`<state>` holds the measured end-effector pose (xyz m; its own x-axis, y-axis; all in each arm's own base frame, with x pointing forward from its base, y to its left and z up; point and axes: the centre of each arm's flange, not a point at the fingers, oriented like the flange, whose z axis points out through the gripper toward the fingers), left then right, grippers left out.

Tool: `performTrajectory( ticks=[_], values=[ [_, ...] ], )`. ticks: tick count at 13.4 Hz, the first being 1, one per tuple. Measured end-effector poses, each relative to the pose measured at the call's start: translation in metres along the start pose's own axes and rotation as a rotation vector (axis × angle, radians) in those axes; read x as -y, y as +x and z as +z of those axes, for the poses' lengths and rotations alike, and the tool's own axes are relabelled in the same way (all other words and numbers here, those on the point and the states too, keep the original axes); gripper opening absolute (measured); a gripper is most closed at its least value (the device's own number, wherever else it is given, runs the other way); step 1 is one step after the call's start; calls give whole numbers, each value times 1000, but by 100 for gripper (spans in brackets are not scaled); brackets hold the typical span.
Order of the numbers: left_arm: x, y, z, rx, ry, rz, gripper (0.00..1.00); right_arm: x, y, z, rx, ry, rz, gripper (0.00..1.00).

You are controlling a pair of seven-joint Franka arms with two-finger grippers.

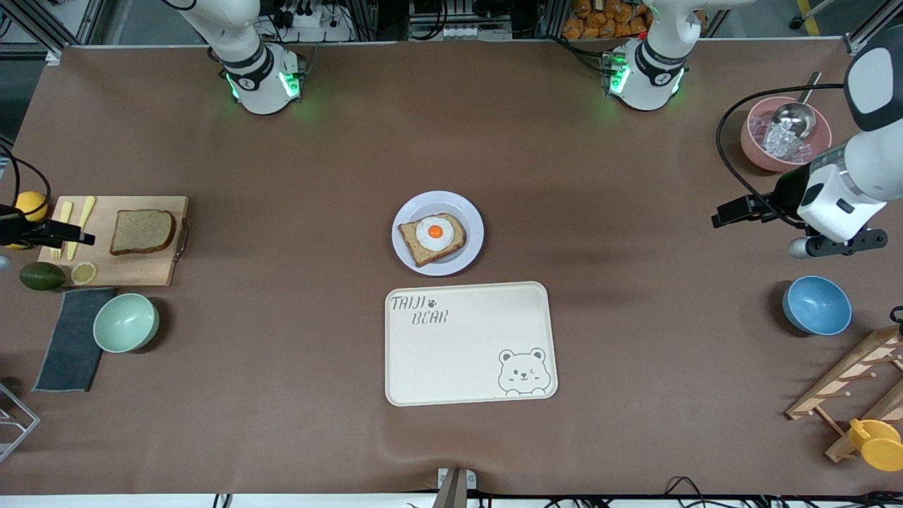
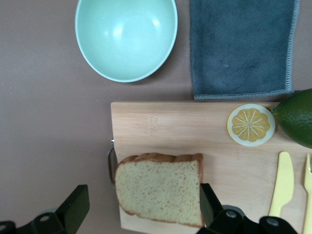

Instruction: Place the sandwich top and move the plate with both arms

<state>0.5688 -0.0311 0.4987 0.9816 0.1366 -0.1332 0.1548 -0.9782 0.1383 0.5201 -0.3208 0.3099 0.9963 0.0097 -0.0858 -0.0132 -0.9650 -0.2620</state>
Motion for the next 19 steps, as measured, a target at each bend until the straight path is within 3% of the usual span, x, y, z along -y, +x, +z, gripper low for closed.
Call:
performTrajectory(
  ticks=[4, 7, 10, 14, 15, 16, 19],
  values=[
    [-5, -2, 30, 13, -36, -8, 100, -34, -16, 40, -28, 45, -59, 93],
    [-5, -4, 43, 34, -57, -20, 100, -56, -21, 61, -47, 40, -89, 87],
    [-6, -9, 64, 74, -129, -56, 100, -66, -27, 81, -64, 76, -84, 84],
    [-8, -5, 106, 133, -231, -123, 100, -74, -38, 98, -70, 103, -87, 74],
    [-10, -2, 116, 152, -260, -140, 100, -76, -40, 101, -69, 108, -87, 69],
    [-11, 1, 126, 170, -280, -155, 100, -76, -41, 103, -68, 111, -85, 59],
    [-14, 14, 157, 200, -288, -176, 100, -75, -43, 106, -65, 118, -81, 55]
  ],
)
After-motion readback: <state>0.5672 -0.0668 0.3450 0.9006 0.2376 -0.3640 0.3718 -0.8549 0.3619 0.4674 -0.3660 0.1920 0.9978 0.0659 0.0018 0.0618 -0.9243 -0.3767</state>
